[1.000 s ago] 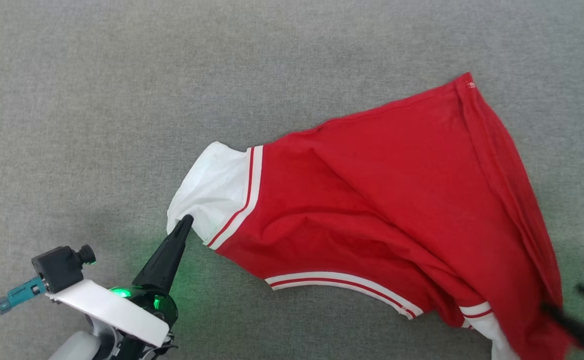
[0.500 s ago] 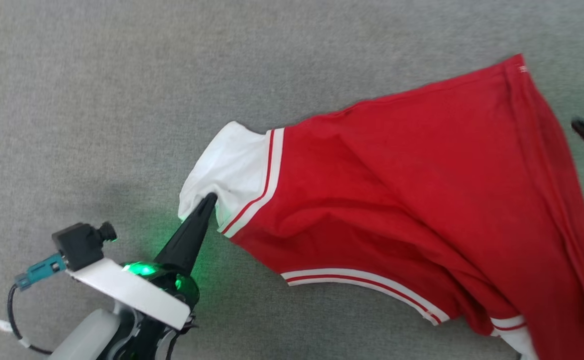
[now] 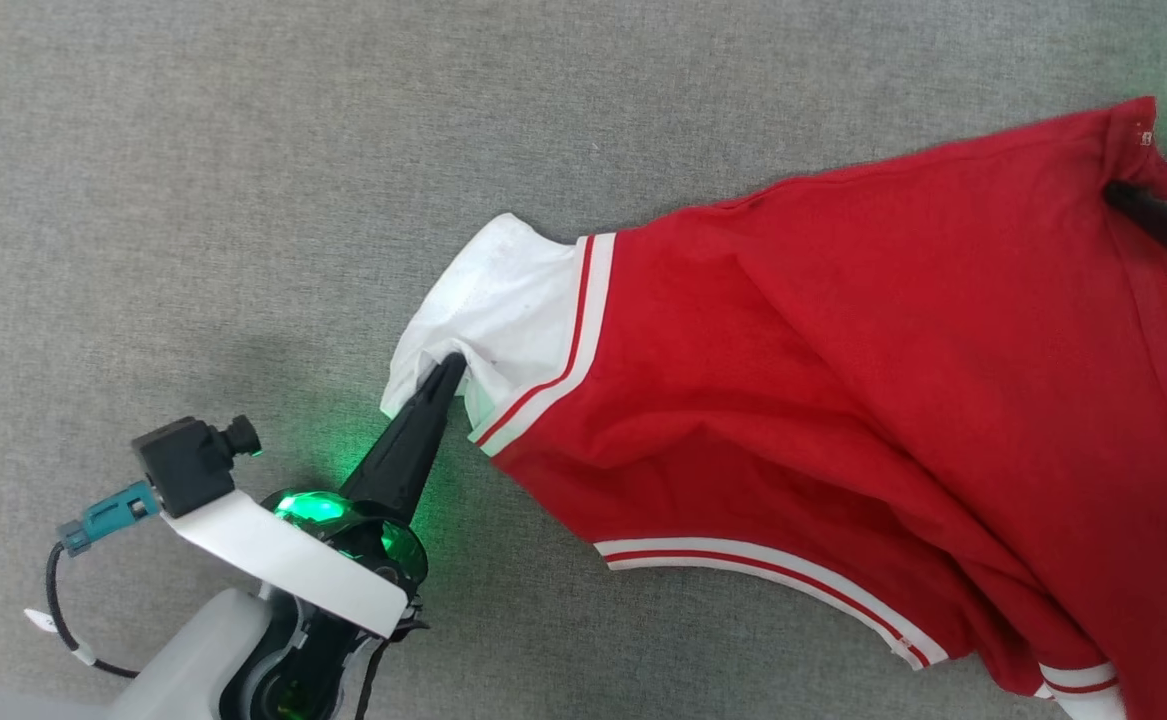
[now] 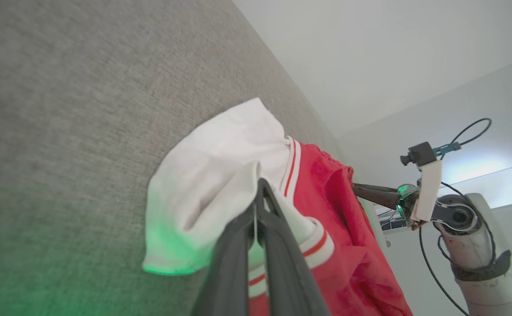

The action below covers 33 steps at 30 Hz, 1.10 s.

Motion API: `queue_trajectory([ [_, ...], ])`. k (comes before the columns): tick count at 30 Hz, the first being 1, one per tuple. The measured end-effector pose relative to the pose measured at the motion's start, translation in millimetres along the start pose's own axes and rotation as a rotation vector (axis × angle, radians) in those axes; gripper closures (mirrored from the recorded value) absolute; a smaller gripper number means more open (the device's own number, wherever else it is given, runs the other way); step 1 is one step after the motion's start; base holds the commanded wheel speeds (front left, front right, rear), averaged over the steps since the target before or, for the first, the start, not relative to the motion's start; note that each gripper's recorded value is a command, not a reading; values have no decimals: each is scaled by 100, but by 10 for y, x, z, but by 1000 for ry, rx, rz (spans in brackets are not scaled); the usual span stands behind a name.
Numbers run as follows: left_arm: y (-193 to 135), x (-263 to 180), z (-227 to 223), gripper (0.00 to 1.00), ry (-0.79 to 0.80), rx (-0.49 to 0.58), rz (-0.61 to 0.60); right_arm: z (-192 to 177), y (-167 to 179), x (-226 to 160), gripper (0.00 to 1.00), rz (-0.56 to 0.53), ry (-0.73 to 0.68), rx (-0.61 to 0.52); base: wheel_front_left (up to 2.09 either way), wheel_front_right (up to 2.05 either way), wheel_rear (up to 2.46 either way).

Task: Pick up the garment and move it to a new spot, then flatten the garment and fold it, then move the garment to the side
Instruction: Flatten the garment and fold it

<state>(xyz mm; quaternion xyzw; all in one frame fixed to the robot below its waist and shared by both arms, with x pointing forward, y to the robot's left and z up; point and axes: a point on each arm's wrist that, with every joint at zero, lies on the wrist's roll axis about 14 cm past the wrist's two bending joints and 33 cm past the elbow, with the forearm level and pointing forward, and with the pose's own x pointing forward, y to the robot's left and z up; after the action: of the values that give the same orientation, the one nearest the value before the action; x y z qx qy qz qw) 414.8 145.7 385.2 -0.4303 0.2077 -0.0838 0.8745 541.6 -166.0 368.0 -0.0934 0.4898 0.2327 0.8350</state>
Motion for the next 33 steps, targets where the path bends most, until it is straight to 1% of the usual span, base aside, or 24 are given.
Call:
queue_trajectory([
  [1,5,-5,-9,100,3,2,2,0,5,-1,100,5,5,1,0,0,0],
  [4,-14,-14,-33,100,12,5,-1,-17,57,-21,100,23,7,4,0,0,0],
  [9,-79,-51,17,100,6,15,-15,74,49,-136,100,13,-75,40,0,0,0],
  [12,-132,-64,93,100,6,55,-33,205,18,-268,100,3,-167,78,0,0,0],
  [15,-289,25,329,100,-30,97,-81,485,-110,-497,100,-33,-316,125,0,0,0],
  [17,-453,129,497,100,-56,113,-127,722,-264,-710,100,-73,-437,157,0,0,0],
  [21,-817,401,860,100,-101,183,-226,1107,-643,-1130,100,-168,-654,231,0,0,0],
  [24,-1134,633,1285,100,-187,195,-295,1379,-805,-1343,100,-192,-788,289,0,0,0],
  [28,-1593,934,1891,100,-307,227,-376,1691,-1072,-1636,100,-260,-938,331,0,0,0],
  [32,-2189,1116,2525,100,-456,183,-476,2060,-1269,-2053,100,-300,-1149,395,0,0,0],
  [33,-2336,1139,2663,100,-487,187,-498,2133,-1308,-2146,100,-311,-1192,406,0,0,0],
])
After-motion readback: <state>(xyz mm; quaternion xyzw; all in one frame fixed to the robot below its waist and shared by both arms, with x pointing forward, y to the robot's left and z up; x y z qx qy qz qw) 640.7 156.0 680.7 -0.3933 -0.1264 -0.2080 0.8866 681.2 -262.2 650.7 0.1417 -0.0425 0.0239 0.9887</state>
